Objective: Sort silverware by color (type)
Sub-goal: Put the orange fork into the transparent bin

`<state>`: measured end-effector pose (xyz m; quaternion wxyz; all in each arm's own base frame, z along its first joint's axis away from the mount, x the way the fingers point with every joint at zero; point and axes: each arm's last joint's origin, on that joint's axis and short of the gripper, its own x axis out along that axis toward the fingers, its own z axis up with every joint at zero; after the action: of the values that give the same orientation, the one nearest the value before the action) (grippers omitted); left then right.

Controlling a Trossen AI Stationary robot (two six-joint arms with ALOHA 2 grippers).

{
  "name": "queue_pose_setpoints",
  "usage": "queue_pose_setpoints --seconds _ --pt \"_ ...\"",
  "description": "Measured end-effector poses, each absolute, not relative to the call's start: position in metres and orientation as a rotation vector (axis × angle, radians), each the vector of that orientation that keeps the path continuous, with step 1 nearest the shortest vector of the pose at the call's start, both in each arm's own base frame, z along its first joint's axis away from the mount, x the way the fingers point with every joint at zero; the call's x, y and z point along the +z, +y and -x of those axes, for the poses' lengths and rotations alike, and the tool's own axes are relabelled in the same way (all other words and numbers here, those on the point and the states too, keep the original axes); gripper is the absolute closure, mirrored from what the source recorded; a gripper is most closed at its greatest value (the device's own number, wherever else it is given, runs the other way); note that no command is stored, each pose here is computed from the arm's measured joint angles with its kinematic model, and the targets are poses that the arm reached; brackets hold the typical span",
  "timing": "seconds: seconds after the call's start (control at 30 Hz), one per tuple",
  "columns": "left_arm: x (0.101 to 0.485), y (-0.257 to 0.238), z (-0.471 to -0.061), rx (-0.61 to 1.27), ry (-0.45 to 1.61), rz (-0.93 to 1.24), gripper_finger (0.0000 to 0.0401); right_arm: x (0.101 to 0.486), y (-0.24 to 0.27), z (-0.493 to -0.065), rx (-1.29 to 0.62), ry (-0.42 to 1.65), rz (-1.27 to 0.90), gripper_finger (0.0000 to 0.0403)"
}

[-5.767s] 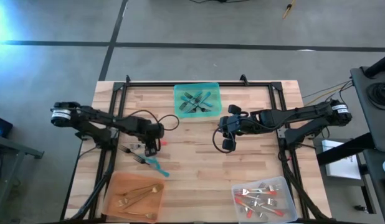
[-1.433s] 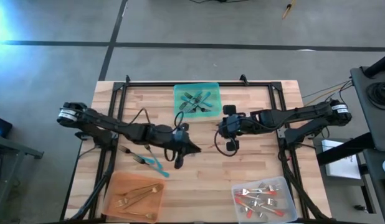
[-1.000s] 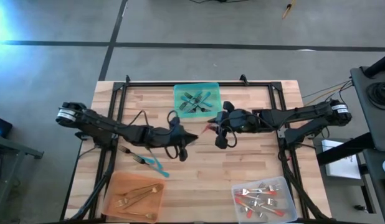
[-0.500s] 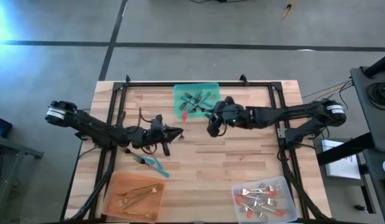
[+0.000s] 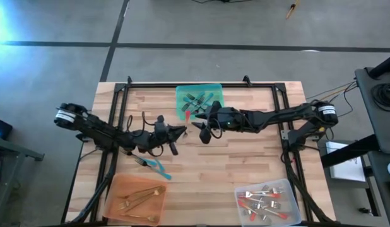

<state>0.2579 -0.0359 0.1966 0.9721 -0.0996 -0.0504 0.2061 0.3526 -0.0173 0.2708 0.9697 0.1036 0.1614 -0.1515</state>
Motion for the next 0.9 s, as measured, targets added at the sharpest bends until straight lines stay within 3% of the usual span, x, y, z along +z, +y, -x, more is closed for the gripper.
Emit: queue_pose_setpoints --seconds 0.3,0.9 --pt "0.198 -0.032 -0.258 0.518 -0.105 0.174 0.0401 0.277 -0.006 -0.358 -0.294 0.229 -0.222 0.0223" --pt "0.192 -0.034 -0.271 0.522 -0.071 0.153 0.0401 0.264 -0.007 -0.373 -0.378 0.151 -0.186 0.0239"
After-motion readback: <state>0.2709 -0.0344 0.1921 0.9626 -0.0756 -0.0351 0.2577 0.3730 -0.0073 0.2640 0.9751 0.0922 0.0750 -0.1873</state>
